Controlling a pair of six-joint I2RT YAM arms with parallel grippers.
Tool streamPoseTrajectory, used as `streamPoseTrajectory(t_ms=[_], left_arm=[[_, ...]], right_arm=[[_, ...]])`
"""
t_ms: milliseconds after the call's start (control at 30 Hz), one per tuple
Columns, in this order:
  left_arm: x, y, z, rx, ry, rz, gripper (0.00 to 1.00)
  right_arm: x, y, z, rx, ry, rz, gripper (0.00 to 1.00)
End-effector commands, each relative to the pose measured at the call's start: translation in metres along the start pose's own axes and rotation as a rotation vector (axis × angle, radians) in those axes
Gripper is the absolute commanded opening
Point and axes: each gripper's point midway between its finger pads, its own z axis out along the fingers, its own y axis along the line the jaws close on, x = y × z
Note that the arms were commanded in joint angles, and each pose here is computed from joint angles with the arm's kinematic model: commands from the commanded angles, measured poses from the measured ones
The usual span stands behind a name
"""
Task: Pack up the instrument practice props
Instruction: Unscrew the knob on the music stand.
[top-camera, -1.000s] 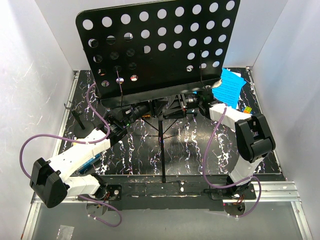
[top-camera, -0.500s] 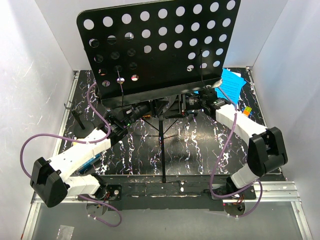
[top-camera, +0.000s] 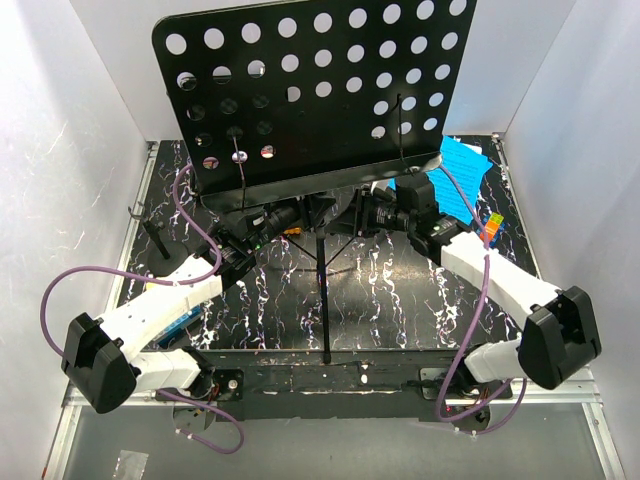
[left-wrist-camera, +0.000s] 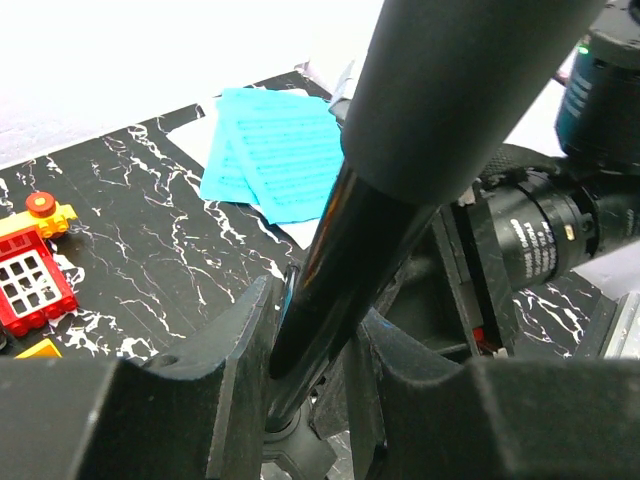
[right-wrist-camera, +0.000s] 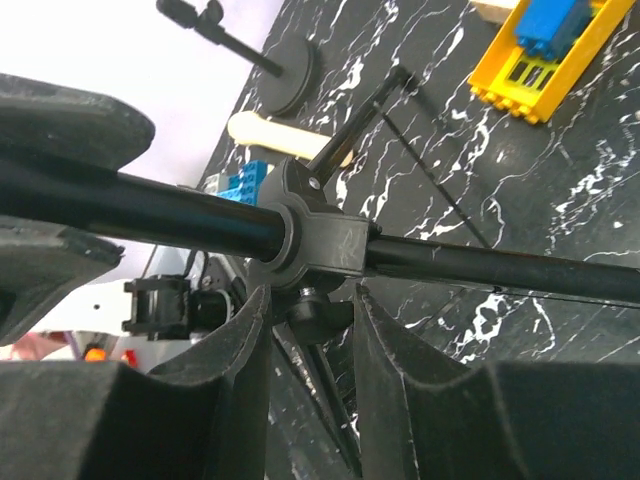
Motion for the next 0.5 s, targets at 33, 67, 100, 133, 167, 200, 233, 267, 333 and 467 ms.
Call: streamPoseTrajectory(t_ms=[33, 67, 100, 133, 167, 200, 233, 267, 333, 467], left_arm=[[-0.030, -0.013, 0.002, 0.016, -0.064, -0.131, 0.00], [-0.028, -0.013, 0.003, 0.017, -0.061, -0.133, 0.00], [-0.028, -0.014, 0.003, 0.018, -0.059, -0.134, 0.00], [-0.027, -0.014, 0.003, 0.017, -0.058, -0.138, 0.00], [-0.026, -0.014, 0.003, 0.020, -0.055, -0.139, 0.00], [-0.026, -0.014, 0.003, 0.020, -0.054, -0.143, 0.00], [-0.024, -0.014, 0.004, 0.020, -0.049, -0.147, 0.00], [-0.024, -0.014, 0.004, 0.022, -0.047, -0.148, 0.00], [-0.023, -0.015, 0.004, 0.023, -0.045, -0.151, 0.00], [-0.022, -0.015, 0.004, 0.024, -0.040, -0.156, 0.00]], right_arm=[[0.022, -0.055, 0.003, 0.252, -0.045, -0.159, 0.01], [0.020, -0.053, 0.001, 0.256, -0.076, -0.182, 0.01], [0.018, -0.052, 0.000, 0.262, -0.102, -0.214, 0.01], [0.018, -0.051, -0.001, 0.273, -0.122, -0.246, 0.01], [0.015, -0.051, -0.003, 0.298, -0.154, -0.293, 0.01], [0.014, -0.052, -0.004, 0.318, -0.165, -0.344, 0.01], [0.015, -0.048, -0.003, 0.321, -0.174, -0.382, 0.01], [0.010, -0.048, -0.003, 0.352, -0.201, -0.418, 0.01], [0.007, -0.048, -0.004, 0.377, -0.218, -0.461, 0.01], [0.001, -0.041, -0.006, 0.433, -0.250, -0.602, 0.01]])
